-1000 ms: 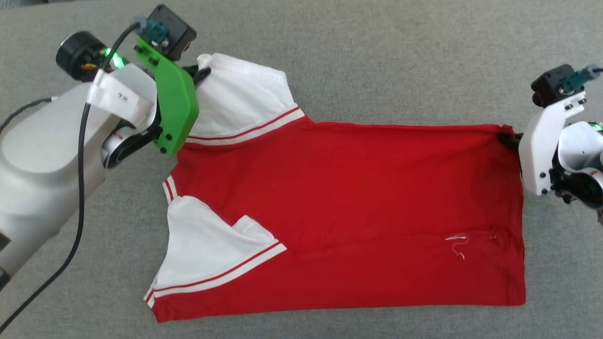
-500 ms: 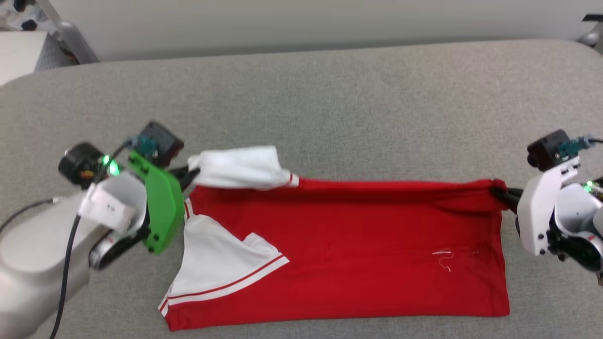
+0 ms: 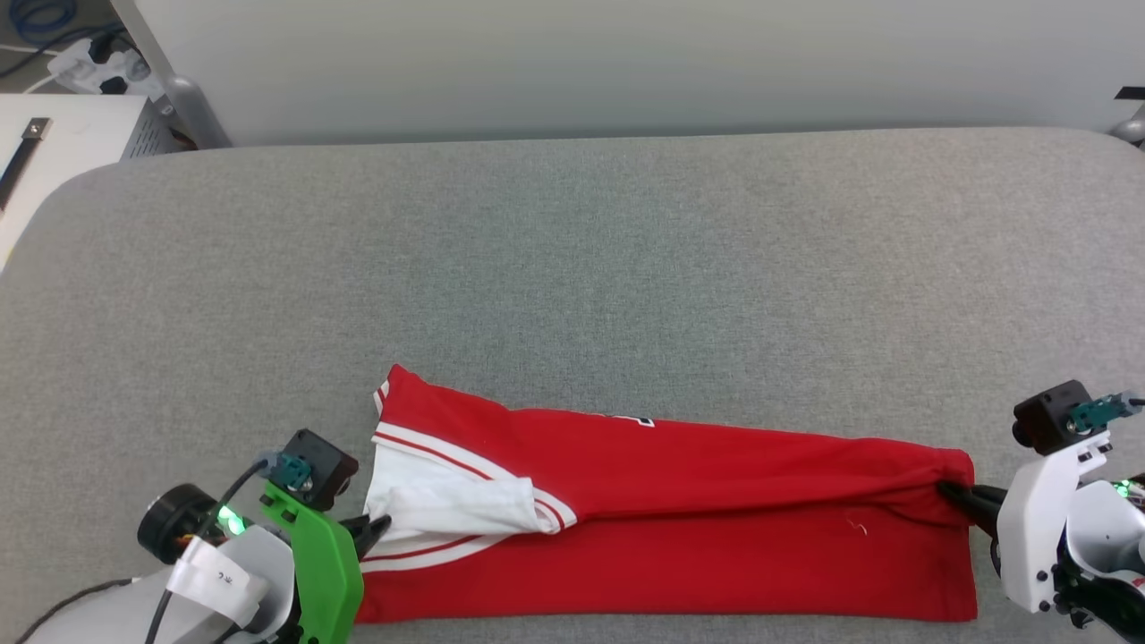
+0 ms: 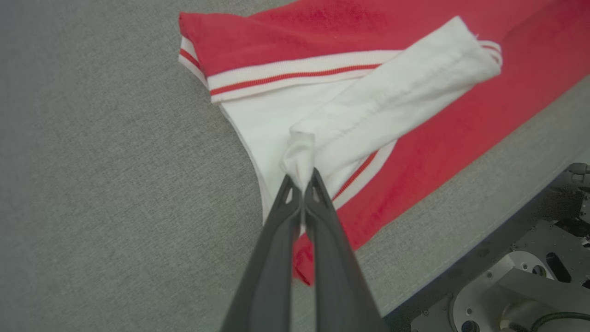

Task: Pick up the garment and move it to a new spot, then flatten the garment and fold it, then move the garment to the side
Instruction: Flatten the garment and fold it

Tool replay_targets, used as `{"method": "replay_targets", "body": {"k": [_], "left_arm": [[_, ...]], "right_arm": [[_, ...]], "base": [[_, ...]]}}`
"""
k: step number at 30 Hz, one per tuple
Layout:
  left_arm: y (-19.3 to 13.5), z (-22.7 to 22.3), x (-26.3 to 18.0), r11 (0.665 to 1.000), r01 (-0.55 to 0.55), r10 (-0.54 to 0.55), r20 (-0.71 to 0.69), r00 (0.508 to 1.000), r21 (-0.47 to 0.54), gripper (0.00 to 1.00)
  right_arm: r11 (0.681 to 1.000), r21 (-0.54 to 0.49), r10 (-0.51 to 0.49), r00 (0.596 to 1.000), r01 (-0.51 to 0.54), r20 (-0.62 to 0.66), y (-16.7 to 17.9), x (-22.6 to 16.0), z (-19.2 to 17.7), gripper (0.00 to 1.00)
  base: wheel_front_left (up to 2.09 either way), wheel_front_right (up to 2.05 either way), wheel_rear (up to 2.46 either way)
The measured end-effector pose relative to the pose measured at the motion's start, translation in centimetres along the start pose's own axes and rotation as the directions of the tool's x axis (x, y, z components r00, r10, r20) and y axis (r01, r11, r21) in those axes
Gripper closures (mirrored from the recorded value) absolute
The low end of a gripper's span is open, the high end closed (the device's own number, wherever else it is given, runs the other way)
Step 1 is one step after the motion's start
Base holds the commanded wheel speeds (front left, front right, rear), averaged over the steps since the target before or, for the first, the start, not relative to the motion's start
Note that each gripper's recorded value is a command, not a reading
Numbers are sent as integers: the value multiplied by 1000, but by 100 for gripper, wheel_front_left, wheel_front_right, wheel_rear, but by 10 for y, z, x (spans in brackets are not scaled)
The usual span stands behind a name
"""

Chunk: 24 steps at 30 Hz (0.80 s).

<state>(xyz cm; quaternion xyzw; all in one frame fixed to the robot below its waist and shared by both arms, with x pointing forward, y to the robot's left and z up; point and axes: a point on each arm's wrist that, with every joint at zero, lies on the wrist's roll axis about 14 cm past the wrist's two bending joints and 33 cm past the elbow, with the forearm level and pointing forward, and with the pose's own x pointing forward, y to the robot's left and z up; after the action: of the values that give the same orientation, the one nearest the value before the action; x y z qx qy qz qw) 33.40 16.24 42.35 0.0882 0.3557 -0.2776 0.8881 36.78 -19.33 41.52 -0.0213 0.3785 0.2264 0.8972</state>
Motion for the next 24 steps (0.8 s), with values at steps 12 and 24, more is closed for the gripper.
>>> {"method": "replay_targets", "body": {"k": [12,24], "left_arm": [[-4,-39,34,996,11,-20,-99,995,-93,100],[14,10,18,988,-135,148,189,971,-77,0]], "right_arm": [[997,72,19,994,-11,-105,8,20,-38,82],[997,74,-9,992,0,125,7,-12,11,0]], "base": [[0,0,0],[0,0,0]]}}
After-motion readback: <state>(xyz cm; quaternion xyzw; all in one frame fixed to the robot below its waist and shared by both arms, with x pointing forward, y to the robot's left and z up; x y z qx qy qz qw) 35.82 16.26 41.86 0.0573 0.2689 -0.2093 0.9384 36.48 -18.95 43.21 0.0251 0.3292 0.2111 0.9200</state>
